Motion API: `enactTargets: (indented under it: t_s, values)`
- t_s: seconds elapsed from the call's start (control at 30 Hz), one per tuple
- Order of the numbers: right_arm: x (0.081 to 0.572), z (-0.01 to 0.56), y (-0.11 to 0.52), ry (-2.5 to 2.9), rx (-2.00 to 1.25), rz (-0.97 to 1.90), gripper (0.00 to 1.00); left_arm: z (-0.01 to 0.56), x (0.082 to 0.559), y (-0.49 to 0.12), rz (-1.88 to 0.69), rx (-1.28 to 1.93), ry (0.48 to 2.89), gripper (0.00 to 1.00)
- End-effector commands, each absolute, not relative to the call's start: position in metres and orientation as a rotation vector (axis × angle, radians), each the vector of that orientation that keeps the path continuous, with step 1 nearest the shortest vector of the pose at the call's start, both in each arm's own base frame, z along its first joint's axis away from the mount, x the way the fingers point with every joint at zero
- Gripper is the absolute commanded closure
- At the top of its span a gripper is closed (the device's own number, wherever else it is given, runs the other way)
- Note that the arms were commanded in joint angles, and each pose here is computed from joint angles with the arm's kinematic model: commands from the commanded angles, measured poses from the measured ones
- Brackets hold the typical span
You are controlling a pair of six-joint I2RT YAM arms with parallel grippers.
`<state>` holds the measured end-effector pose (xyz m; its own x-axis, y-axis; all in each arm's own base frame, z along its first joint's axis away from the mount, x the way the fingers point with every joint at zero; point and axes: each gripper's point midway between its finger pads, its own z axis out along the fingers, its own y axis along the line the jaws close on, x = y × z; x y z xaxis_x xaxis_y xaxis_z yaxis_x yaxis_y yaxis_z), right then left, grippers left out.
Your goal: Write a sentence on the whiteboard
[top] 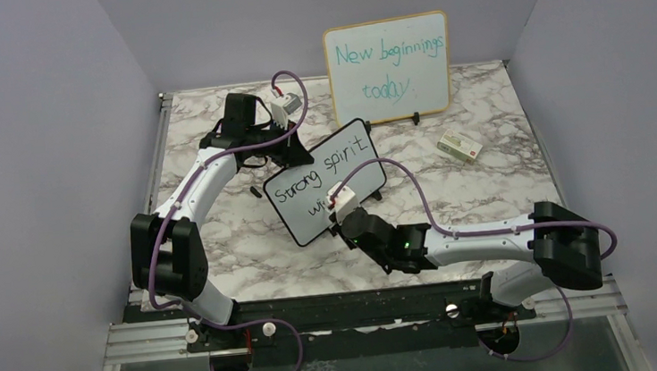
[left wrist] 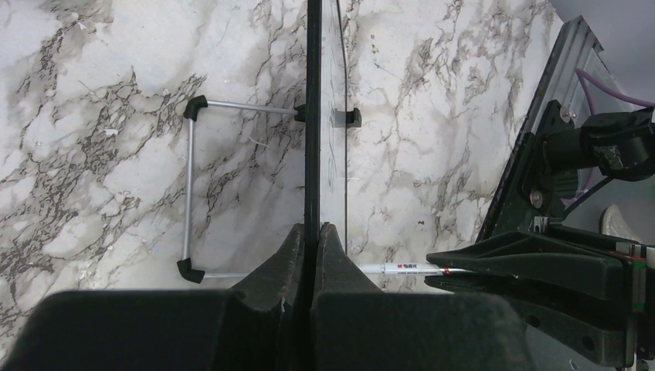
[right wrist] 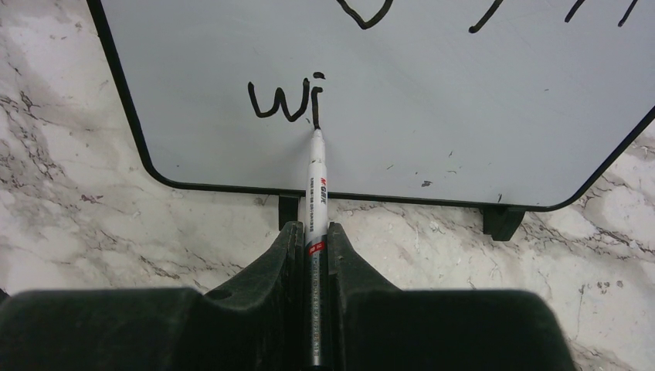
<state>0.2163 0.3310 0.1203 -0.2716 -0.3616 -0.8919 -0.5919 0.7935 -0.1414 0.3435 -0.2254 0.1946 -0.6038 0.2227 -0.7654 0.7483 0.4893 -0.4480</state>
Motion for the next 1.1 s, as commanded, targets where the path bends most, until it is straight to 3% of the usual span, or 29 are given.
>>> enactTargets:
  t_s: [0.0, 0.27, 1.07]
  values:
    - [0.216, 0.127, 0.330, 1.883, -0.699, 0.293, 0.99, 0.166, 0.337, -0.217, -0.983, 0.802, 2.193, 1.00]
    - [0.219, 0.156, 0.330, 1.806, -0.650, 0.340, 1.00, 0.166, 0.338, -0.217, -0.983, 0.802, 2.194, 1.00]
    - [0.229, 0.137, 0.334, 1.829, -0.650, 0.283, 0.99, 0.167, 0.337, -0.218, -0.989, 0.804, 2.190, 1.00]
